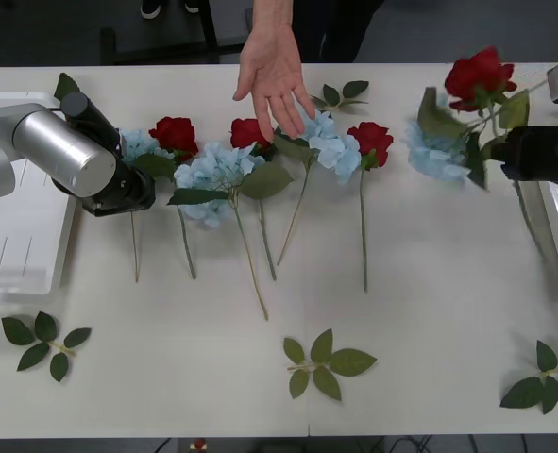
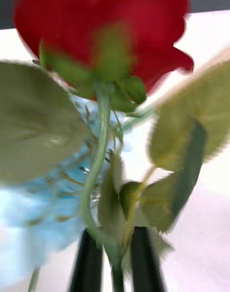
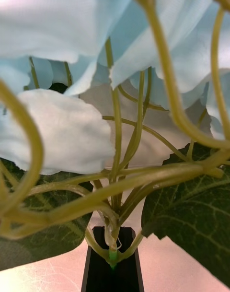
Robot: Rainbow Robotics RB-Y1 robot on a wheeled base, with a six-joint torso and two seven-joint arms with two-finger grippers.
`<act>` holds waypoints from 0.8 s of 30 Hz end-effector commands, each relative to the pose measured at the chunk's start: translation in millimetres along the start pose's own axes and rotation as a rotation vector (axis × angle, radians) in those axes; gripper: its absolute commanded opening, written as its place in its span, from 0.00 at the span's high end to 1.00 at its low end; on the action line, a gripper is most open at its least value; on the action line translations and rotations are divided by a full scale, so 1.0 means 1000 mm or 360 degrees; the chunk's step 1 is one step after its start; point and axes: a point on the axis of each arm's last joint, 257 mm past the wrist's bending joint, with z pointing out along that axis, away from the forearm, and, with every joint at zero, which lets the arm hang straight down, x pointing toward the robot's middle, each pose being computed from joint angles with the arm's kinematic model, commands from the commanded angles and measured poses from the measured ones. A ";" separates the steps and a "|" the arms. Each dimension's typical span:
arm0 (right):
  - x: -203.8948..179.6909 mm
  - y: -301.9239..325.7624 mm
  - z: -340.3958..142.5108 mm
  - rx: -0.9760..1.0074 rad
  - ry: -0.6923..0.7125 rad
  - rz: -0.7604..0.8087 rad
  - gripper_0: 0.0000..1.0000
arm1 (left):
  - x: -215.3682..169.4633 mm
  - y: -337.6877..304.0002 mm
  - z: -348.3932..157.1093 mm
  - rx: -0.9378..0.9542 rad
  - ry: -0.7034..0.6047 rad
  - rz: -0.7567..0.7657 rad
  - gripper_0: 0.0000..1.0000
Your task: Place the red flowers into the right box and the blue flowers into the left box. If a person shows an open palm, hand one flower to the person first, then continue sorting.
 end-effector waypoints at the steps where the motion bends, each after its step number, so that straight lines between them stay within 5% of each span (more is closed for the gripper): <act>1: -0.013 -0.002 -0.010 0.0019 -0.0058 -0.0043 0.62 | 0.004 -0.012 0.000 0.0038 0.0014 0.0043 1.00; 11: -0.005 -0.012 -0.006 0.0052 -0.0027 -0.0035 0.46 | 0.005 -0.012 0.000 0.0037 0.0016 0.0045 1.00; 24: 0.026 -0.126 0.013 0.0453 0.0060 -0.0023 0.45 | 0.004 -0.012 0.000 0.0036 0.0015 0.0046 1.00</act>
